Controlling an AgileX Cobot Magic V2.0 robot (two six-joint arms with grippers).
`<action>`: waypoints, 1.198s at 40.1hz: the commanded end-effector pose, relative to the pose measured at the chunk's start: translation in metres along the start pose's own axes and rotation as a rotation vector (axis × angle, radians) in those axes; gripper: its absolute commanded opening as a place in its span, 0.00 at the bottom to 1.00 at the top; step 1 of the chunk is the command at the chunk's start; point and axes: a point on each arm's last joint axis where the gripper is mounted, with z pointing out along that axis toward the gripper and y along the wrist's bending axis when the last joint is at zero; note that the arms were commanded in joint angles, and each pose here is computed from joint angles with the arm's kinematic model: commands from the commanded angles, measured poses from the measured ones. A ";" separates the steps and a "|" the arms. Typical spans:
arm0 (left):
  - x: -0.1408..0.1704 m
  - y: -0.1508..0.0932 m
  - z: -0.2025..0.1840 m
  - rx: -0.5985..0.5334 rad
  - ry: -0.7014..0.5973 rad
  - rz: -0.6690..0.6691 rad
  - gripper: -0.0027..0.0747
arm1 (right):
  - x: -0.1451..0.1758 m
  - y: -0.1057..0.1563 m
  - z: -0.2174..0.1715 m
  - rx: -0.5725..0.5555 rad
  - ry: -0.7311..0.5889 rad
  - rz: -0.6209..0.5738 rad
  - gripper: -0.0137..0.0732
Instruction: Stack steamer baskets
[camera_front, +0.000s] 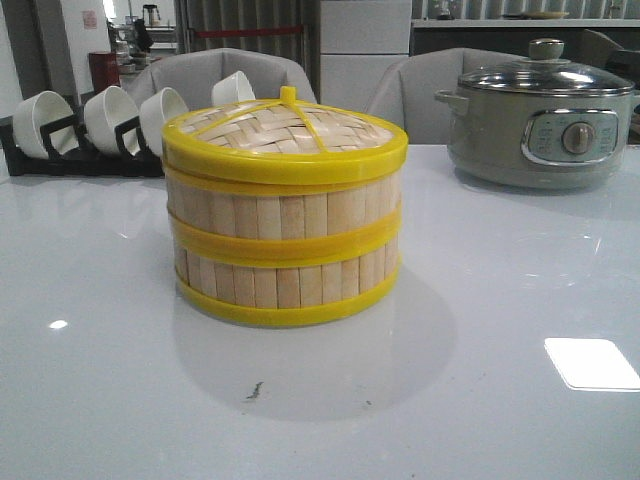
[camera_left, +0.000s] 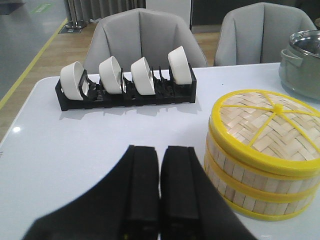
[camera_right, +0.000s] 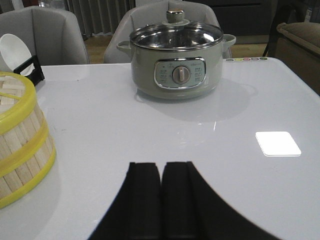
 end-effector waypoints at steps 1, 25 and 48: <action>-0.015 -0.001 -0.003 0.015 -0.109 -0.002 0.16 | -0.017 0.002 -0.002 -0.008 -0.119 -0.011 0.21; -0.015 -0.001 -0.003 0.015 -0.109 -0.002 0.16 | -0.016 0.001 -0.001 -0.008 -0.114 -0.011 0.21; 0.045 0.004 0.001 -0.011 -0.280 -0.102 0.16 | -0.016 0.001 -0.001 -0.008 -0.114 -0.011 0.21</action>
